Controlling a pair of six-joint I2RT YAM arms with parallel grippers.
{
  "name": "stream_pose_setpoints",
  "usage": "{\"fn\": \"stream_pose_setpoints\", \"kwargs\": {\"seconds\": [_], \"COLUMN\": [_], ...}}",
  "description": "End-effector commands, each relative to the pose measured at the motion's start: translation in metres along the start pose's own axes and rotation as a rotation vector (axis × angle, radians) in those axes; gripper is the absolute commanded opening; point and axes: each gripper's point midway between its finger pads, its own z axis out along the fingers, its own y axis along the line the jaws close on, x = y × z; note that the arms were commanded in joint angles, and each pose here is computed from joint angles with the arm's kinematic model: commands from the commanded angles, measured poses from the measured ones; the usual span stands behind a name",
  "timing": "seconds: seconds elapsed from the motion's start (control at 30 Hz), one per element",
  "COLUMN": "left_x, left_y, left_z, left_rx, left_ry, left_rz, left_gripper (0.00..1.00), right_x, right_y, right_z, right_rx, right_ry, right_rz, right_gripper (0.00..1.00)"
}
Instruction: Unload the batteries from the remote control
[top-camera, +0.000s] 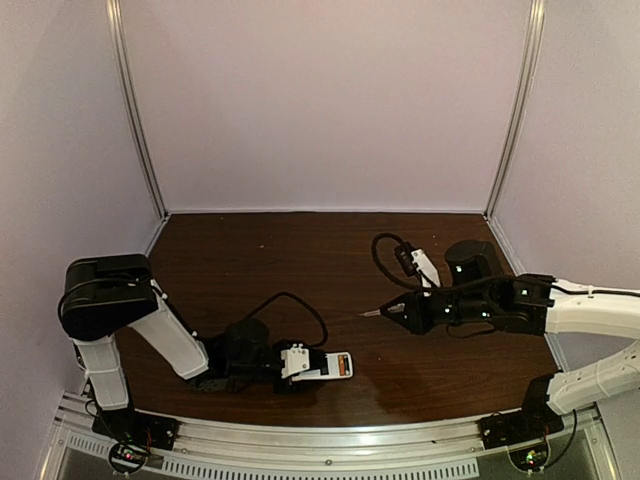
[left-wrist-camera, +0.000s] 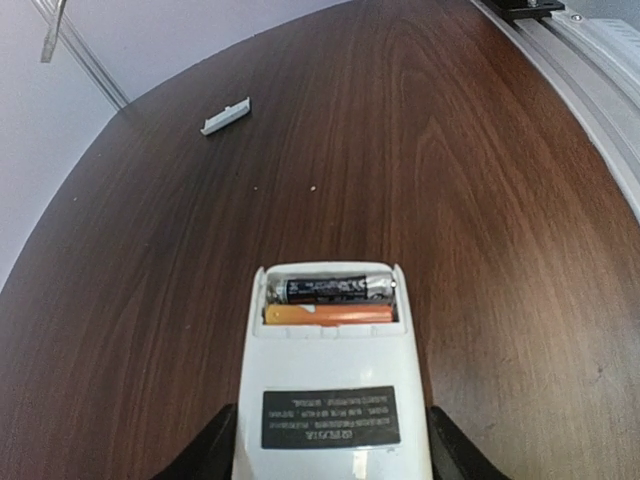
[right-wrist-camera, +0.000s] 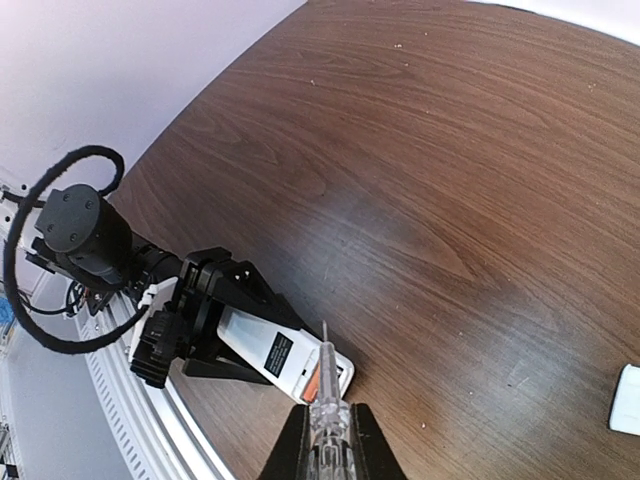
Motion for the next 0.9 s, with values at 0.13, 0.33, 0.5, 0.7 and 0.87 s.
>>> {"fn": "stream_pose_setpoints", "kwargs": {"seconds": [0.13,0.33,0.5,0.7,0.87], "left_x": [-0.034,-0.043,-0.049,-0.055,-0.053], "left_y": [0.063,0.079,0.061,0.049,0.046], "left_z": [-0.011,-0.011,-0.01,-0.012,-0.009], "left_rx": [-0.316,-0.374,-0.259,-0.196,-0.183], "left_ry": [-0.05,-0.032,-0.035,-0.069,-0.075], "left_rz": [0.048,0.051,0.14,0.155,0.172], "left_gripper": [0.0,0.0,0.0,0.0,0.0], "right_x": [-0.028,-0.034,-0.041,-0.048,-0.046], "right_y": [0.01,0.01,0.01,0.01,0.014], "right_z": [-0.019,-0.02,-0.022,-0.027,-0.031], "right_rx": [0.007,0.025,0.046,0.063,0.069], "right_ry": [-0.05,-0.042,-0.037,-0.058,-0.049], "right_rz": [-0.079,-0.085,-0.104,-0.143,-0.202], "right_gripper": [0.0,0.0,0.0,0.0,0.0]}}
